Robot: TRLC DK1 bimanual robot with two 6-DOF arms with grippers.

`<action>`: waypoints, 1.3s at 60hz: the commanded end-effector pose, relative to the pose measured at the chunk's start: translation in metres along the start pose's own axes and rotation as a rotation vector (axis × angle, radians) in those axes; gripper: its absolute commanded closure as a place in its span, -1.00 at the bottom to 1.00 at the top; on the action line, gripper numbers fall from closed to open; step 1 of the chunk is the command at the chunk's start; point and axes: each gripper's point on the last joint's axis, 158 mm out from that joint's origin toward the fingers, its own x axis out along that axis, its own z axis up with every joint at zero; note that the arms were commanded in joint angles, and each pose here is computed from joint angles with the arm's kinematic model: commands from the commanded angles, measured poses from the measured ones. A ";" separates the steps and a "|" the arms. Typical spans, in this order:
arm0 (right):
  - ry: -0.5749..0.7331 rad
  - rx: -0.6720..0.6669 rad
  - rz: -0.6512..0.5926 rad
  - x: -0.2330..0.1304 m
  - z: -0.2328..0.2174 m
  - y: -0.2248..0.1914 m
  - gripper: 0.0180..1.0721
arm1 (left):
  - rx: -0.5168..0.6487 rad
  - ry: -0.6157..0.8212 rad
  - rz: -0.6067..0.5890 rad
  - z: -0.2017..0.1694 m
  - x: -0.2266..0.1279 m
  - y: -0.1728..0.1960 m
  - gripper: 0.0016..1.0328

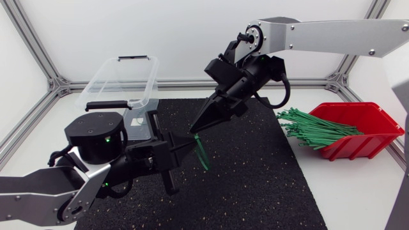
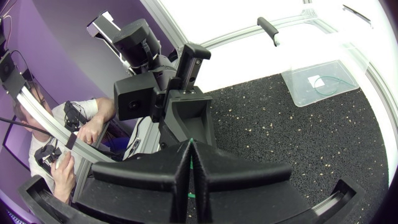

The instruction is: Take a green cable tie from the red box, thread the tail through the head to close it, then place it in the transparent bin on the left.

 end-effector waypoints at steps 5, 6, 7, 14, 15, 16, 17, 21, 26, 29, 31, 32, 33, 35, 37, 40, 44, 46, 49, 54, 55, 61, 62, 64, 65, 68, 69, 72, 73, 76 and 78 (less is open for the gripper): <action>-0.010 0.015 -0.004 0.000 0.008 -0.008 0.90 | 0.046 -0.015 -0.039 0.006 -0.003 -0.021 0.94; -0.011 0.016 -0.005 0.000 0.008 -0.008 0.90 | 0.048 -0.016 -0.040 0.006 -0.003 -0.022 0.94; -0.012 0.018 -0.008 -0.001 0.009 -0.009 0.90 | 0.048 -0.013 -0.039 0.006 -0.003 -0.023 0.94; -0.015 0.027 -0.015 -0.003 0.013 -0.014 0.90 | 0.057 -0.011 -0.041 0.006 -0.004 -0.026 0.94; -0.016 0.026 -0.016 -0.003 0.014 -0.014 0.90 | 0.058 -0.012 -0.039 0.006 -0.004 -0.026 0.94; -0.017 0.025 -0.017 -0.003 0.014 -0.014 0.90 | 0.058 -0.011 -0.041 0.006 -0.004 -0.027 0.94; -0.017 0.025 -0.018 -0.003 0.014 -0.015 0.90 | 0.059 -0.014 -0.042 0.007 -0.005 -0.027 0.94; -0.018 0.031 -0.019 -0.003 0.015 -0.017 0.90 | 0.060 -0.015 -0.043 0.008 -0.005 -0.028 0.94; -0.024 0.036 -0.028 -0.004 0.018 -0.023 0.90 | 0.062 -0.021 -0.045 0.011 -0.005 -0.029 0.94; -0.027 0.041 -0.032 -0.004 0.020 -0.026 0.90 | 0.062 -0.020 -0.048 0.010 -0.005 -0.031 0.94; -0.029 0.045 -0.036 -0.005 0.021 -0.028 0.90 | 0.062 -0.021 -0.049 0.011 -0.005 -0.031 0.94; -0.030 0.047 -0.037 -0.005 0.022 -0.028 0.90 | 0.063 -0.022 -0.050 0.011 -0.005 -0.032 0.94; -0.030 0.047 -0.037 -0.005 0.022 -0.028 0.90 | 0.062 -0.021 -0.049 0.011 -0.005 -0.031 0.94; -0.031 0.047 -0.036 -0.005 0.022 -0.028 0.90 | 0.062 -0.020 -0.050 0.010 -0.005 -0.032 0.94; -0.033 0.047 -0.039 -0.006 0.023 -0.028 0.90 | 0.062 -0.019 -0.051 0.010 -0.005 -0.032 0.94; -0.038 0.050 -0.042 -0.006 0.023 -0.030 0.90 | 0.062 -0.019 -0.051 0.010 -0.005 -0.032 0.94; -0.038 0.049 -0.046 -0.007 0.024 -0.030 0.90 | 0.059 -0.015 -0.054 0.008 -0.005 -0.033 0.94; -0.035 0.052 -0.042 -0.005 0.023 -0.028 0.90 | 0.057 -0.015 -0.047 0.008 -0.004 -0.030 0.94; -0.031 0.050 -0.036 -0.002 0.021 -0.024 0.90 | 0.053 -0.012 -0.043 0.008 -0.003 -0.028 0.94; -0.021 0.048 -0.027 0.001 0.016 -0.015 0.73 | 0.041 -0.002 -0.007 0.004 -0.003 -0.012 0.94; -0.018 0.049 -0.028 0.001 0.014 -0.013 0.65 | 0.039 0.000 -0.001 0.003 -0.003 -0.009 0.94; -0.007 0.062 -0.033 -0.001 0.006 -0.009 0.33 | 0.016 0.012 0.026 -0.001 -0.004 0.006 0.94; -0.006 0.064 -0.036 -0.002 0.005 -0.010 0.26 | 0.013 0.013 0.024 -0.001 -0.004 0.008 0.94; -0.006 0.072 -0.041 -0.005 0.003 -0.011 0.13 | 0.006 0.019 0.021 -0.003 -0.004 0.010 0.94; -0.004 0.078 -0.044 -0.006 0.002 -0.011 0.05 | 0.002 0.021 0.022 -0.004 -0.004 0.012 0.94; -0.008 0.089 -0.048 -0.011 0.001 -0.010 -0.17 | -0.018 0.019 0.027 -0.005 -0.004 0.019 0.94; -0.011 0.090 -0.052 -0.013 0.001 -0.010 -0.28 | -0.024 0.022 0.026 -0.006 -0.005 0.021 0.94; -0.015 0.085 -0.063 -0.019 0.000 -0.006 -0.56 | -0.037 0.030 0.027 -0.008 -0.005 0.030 0.94; -0.016 0.083 -0.067 -0.020 0.001 -0.005 -0.59 | -0.040 0.034 0.023 -0.008 -0.005 0.030 0.94; -0.007 0.073 -0.086 -0.025 -0.002 -0.002 -0.72 | -0.046 0.038 0.031 -0.009 -0.007 0.039 0.94; -0.002 0.070 -0.097 -0.028 -0.005 -0.003 -0.77 | -0.055 0.038 0.035 -0.009 -0.008 0.044 0.94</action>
